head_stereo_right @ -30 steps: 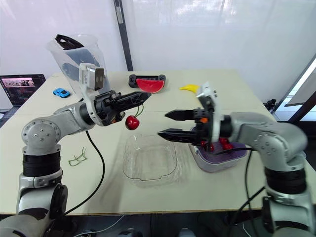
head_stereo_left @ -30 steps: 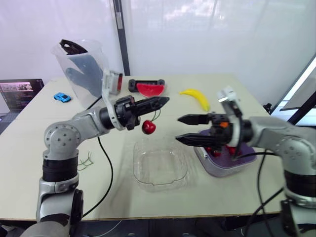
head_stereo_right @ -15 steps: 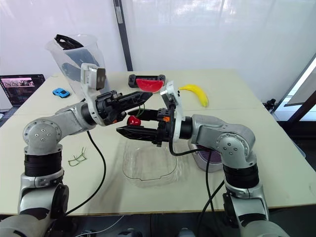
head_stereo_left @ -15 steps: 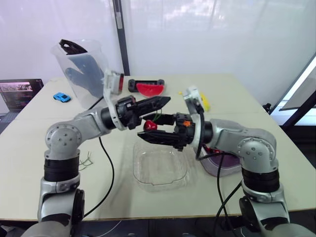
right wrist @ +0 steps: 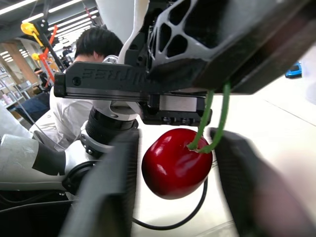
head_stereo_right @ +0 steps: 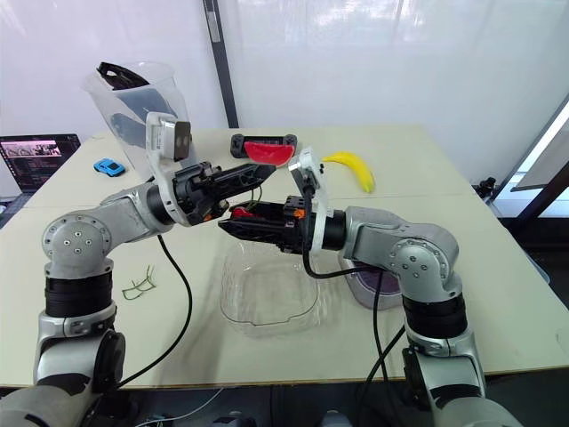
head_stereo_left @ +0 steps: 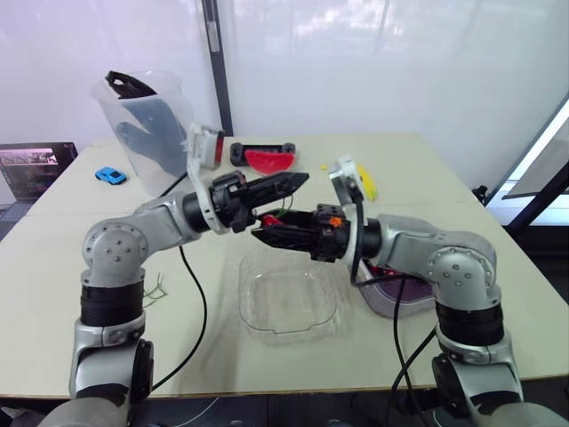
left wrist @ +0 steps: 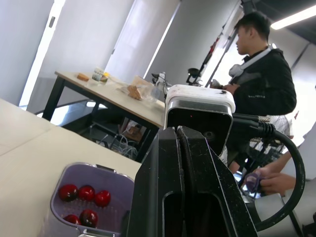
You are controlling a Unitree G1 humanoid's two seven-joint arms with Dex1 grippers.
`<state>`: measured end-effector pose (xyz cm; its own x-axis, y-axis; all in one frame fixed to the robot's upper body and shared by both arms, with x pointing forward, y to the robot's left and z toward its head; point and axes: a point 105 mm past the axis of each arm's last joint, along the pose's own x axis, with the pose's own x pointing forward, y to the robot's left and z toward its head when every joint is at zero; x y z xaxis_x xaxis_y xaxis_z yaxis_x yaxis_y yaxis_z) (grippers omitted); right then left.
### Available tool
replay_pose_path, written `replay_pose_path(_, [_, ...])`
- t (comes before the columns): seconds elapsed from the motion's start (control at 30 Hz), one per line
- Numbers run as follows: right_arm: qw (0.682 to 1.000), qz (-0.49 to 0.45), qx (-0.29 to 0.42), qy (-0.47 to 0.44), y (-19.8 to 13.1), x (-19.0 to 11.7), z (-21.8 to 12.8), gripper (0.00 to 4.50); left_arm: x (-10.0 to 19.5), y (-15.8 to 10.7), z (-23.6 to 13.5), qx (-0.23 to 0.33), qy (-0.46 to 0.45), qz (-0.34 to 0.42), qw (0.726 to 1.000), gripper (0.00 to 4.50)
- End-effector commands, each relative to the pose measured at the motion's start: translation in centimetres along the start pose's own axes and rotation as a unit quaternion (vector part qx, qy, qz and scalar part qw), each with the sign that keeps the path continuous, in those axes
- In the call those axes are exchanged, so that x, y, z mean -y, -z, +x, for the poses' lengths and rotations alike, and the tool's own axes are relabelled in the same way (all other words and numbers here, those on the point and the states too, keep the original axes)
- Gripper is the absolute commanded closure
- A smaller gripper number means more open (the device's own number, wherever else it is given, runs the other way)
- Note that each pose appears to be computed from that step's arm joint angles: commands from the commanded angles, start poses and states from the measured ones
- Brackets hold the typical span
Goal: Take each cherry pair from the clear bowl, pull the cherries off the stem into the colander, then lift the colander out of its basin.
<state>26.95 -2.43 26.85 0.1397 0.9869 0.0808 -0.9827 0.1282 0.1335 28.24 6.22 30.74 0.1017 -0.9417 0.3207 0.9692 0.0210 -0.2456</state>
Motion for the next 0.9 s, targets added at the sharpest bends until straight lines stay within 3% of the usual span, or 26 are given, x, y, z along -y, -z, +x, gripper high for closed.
replay_pose_path(0.03, [1.0, -0.014, 0.005, -0.008, -0.7, -0.5, -0.1, 3.06, 0.9, -0.9, 0.4, 0.007, 0.02, 0.02, 1.0, 4.5])
replay_pose_path(0.3, [1.0, -0.013, -0.018, -0.001, 0.1, -0.2, -0.6, 3.06, 1.0, -0.9, 0.4, 0.009, 0.019, 0.021, 1.0, 4.5])
replay_pose_path(0.6, [0.99, -0.017, -0.142, 0.002, 3.7, -0.2, -1.8, 3.06, 0.9, -0.7, 0.5, 0.014, 0.022, 0.018, 0.999, 4.5])
replay_pose_path(0.9, [0.983, -0.021, -0.18, 0.023, 5.0, 0.4, -2.4, 3.06, 0.9, -0.7, 0.7, 0.017, 0.026, 0.018, 0.999, 4.5])
